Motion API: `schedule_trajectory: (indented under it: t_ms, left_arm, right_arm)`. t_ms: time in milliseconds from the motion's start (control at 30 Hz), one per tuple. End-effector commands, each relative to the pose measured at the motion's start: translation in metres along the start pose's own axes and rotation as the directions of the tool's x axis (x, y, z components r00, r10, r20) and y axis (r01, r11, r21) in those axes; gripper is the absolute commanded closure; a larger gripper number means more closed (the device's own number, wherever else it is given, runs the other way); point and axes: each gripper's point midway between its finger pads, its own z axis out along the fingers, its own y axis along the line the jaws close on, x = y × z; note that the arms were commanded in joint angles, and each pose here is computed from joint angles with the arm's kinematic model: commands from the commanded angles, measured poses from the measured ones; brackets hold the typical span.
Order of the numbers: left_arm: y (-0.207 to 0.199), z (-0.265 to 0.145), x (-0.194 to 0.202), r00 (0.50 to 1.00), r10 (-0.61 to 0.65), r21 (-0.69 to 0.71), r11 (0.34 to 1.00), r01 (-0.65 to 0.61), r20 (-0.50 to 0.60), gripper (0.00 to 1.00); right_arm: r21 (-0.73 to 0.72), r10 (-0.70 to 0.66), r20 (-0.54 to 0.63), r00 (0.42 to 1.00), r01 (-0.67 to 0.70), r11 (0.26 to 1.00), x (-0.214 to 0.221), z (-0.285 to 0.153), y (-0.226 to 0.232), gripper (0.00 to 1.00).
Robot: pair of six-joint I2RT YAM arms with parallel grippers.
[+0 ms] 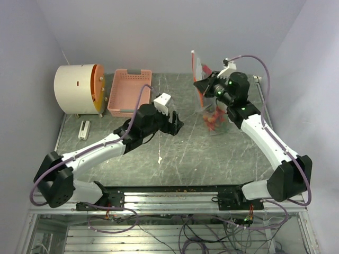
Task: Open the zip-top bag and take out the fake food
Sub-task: Adjust the zipper food storage bag at the center of the board.
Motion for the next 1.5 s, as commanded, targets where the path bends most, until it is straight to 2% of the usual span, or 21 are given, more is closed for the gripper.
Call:
schedule_trajectory:
  t_ms: [0, 100, 200, 267, 333, 400, 500, 633, 900, 1167, 1267, 1467]
  left_arm:
    - [-0.012, -0.015, -0.041, 0.99, -0.047, 0.025, 0.999, 0.044, 0.13, 0.12]
    - [-0.004, -0.017, -0.043, 0.988, -0.054, -0.015, 0.998, 0.057, 0.146, 0.11]
    - [0.014, -0.017, -0.036, 0.988, -0.073, -0.113, 0.99, 0.089, 0.138, 0.11]
    - [0.031, -0.017, -0.03, 0.983, -0.109, -0.204, 0.969, 0.138, 0.147, 0.11]
    - [0.057, -0.02, -0.024, 0.968, -0.178, -0.314, 0.922, 0.228, 0.178, 0.13]
    - [0.077, -0.021, -0.016, 0.934, -0.285, -0.355, 0.868, 0.348, 0.217, 0.16]
    - [0.091, -0.018, -0.009, 0.846, -0.445, -0.279, 0.807, 0.521, 0.294, 0.17]
    - [0.09, -0.005, 0.005, 0.771, -0.559, -0.219, 0.747, 0.628, 0.303, 0.16]
    - [0.077, 0.024, 0.012, 0.708, -0.658, -0.148, 0.697, 0.702, 0.256, 0.22]
    - [0.09, 0.003, -0.005, 0.642, -0.666, -0.16, 0.636, 0.755, 0.381, 0.25]
    - [0.093, 0.001, -0.006, 0.639, -0.661, -0.177, 0.627, 0.758, 0.394, 0.24]
    - [0.098, 0.012, 0.011, 0.669, -0.656, -0.255, 0.621, 0.741, 0.348, 0.22]
  right_arm:
    - [0.142, -0.13, -0.107, 0.986, 0.144, 0.979, 0.048, 0.008, -0.014, 1.0]
    - [0.149, -0.128, -0.172, 0.977, 0.154, 0.977, 0.081, 0.013, -0.018, 1.0]
    - [0.153, -0.109, -0.218, 0.97, 0.144, 0.978, 0.105, 0.013, -0.024, 1.0]
    - [0.123, -0.113, -0.242, 0.964, 0.146, 0.982, 0.122, 0.012, -0.014, 1.0]
    - [0.113, -0.11, -0.251, 0.962, 0.142, 0.983, 0.131, 0.009, -0.012, 1.0]
    - [0.108, -0.097, -0.252, 0.963, 0.128, 0.986, 0.137, 0.008, -0.013, 1.0]
    - [0.106, -0.072, -0.29, 0.954, 0.107, 0.989, 0.163, 0.002, -0.022, 1.0]
    - [0.091, -0.056, -0.303, 0.952, 0.087, 0.992, 0.177, 0.001, -0.023, 1.0]
    - [0.068, -0.092, -0.304, 0.948, 0.118, 0.991, 0.188, 0.0, -0.016, 1.0]
    - [0.04, -0.218, -0.294, 0.93, 0.24, 0.97, 0.2, -0.007, 0.003, 1.0]
    - [0.02, -0.27, -0.28, 0.921, 0.287, 0.958, 0.204, -0.008, 0.016, 1.0]
    - [0.005, -0.349, -0.271, 0.897, 0.364, 0.931, 0.213, -0.008, 0.036, 1.0]
